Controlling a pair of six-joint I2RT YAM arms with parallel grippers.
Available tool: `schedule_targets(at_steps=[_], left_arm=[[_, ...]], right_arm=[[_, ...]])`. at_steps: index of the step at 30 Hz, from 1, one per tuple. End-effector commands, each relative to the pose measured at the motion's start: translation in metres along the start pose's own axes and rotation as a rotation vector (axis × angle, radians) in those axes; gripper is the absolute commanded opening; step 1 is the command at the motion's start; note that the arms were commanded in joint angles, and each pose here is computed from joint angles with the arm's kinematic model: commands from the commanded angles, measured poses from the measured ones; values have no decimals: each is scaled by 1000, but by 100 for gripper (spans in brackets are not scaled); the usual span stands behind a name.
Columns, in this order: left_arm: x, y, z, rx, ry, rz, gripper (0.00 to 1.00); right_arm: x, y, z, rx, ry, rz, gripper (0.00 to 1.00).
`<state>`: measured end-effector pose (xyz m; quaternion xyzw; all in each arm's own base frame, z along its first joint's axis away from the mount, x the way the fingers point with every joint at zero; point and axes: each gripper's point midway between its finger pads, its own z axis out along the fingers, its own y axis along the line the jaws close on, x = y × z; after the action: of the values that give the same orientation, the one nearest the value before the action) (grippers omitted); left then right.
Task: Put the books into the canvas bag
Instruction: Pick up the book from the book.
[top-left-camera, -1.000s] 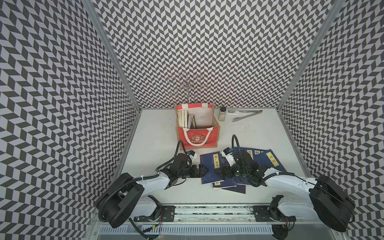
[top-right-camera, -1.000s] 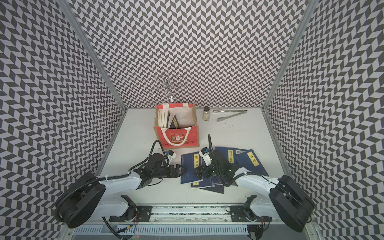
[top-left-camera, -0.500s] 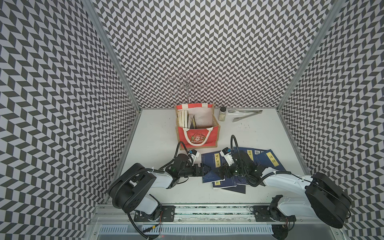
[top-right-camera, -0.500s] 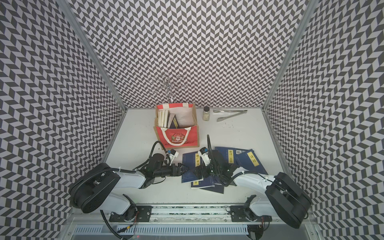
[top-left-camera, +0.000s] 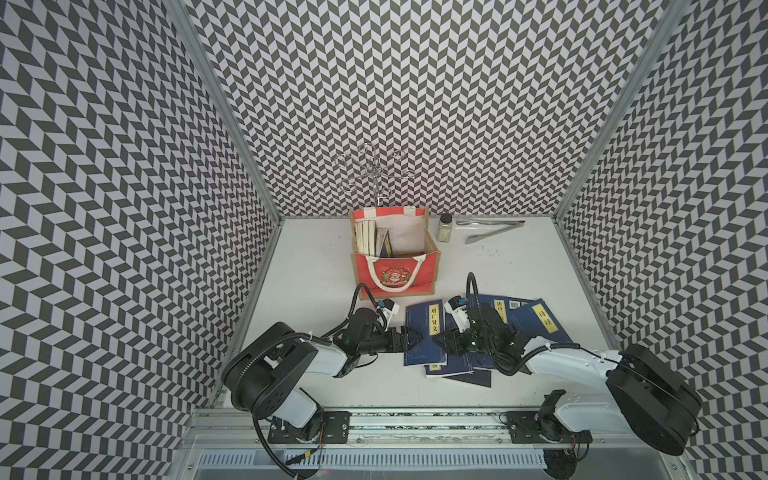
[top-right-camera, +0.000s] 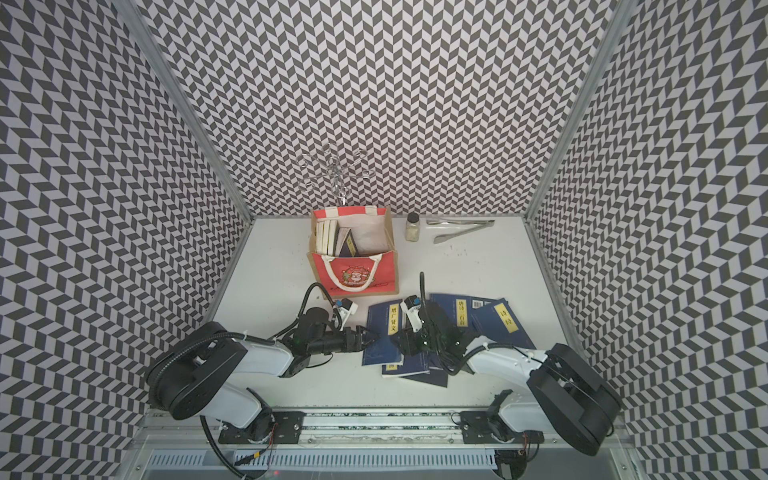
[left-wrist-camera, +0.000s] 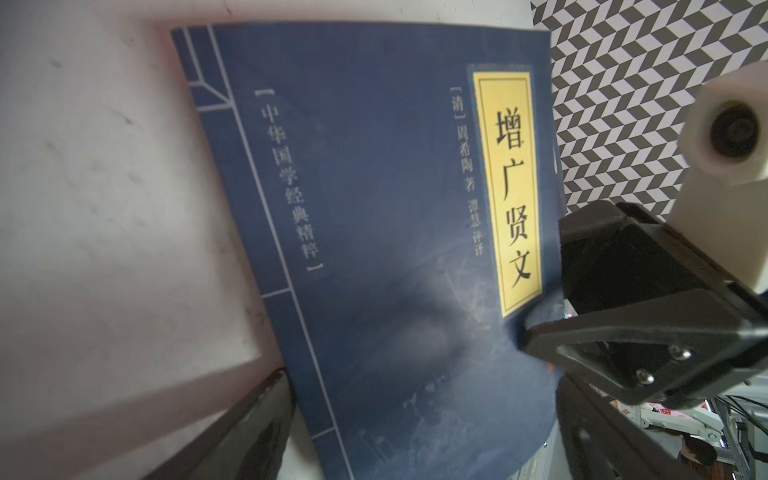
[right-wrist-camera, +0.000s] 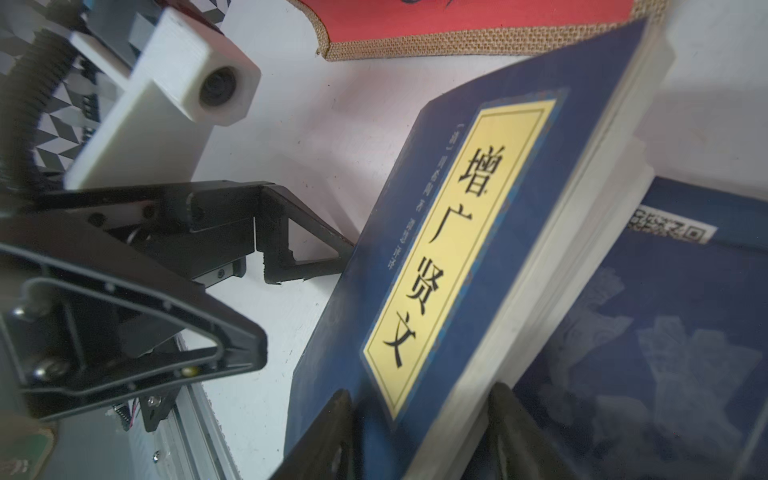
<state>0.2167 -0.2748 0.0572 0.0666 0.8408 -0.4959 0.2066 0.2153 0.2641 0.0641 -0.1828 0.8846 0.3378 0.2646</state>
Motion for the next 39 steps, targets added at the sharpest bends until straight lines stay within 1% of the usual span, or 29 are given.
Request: schedule_targets(at_steps=[1,6,12,15,17,22,26,31,35,39], left_arm=[[15,-9,3,43,67,-5,96],[14,-10,1,33,63,3,96],[10,-14,-2,37,50,19,96],[10,-16,-2,45,49,21,96],[10,-18,-2,48,49,23,96],[6,-23,-10,53,23,43,97],[4,-32,-19,78,-10,70,99],[5,-36,-28,96,-35,94,100],[8,-38,-32,113,-49,109,100],[3,-44,-37,118,-55,139,99]], right_arm=[[13,6,3,-34,37,25,44],[8,3,0,-16,17,44,25],[3,3,-5,-20,0,51,14],[-1,4,-6,-34,-9,49,5],[-2,4,-7,-36,-15,47,0],[-8,6,-16,-71,-51,56,0],[-14,14,-30,-150,-113,43,0],[-25,20,-50,-192,-191,25,0],[-30,36,-65,-270,-229,-29,0],[-25,48,-71,-322,-206,-110,0]])
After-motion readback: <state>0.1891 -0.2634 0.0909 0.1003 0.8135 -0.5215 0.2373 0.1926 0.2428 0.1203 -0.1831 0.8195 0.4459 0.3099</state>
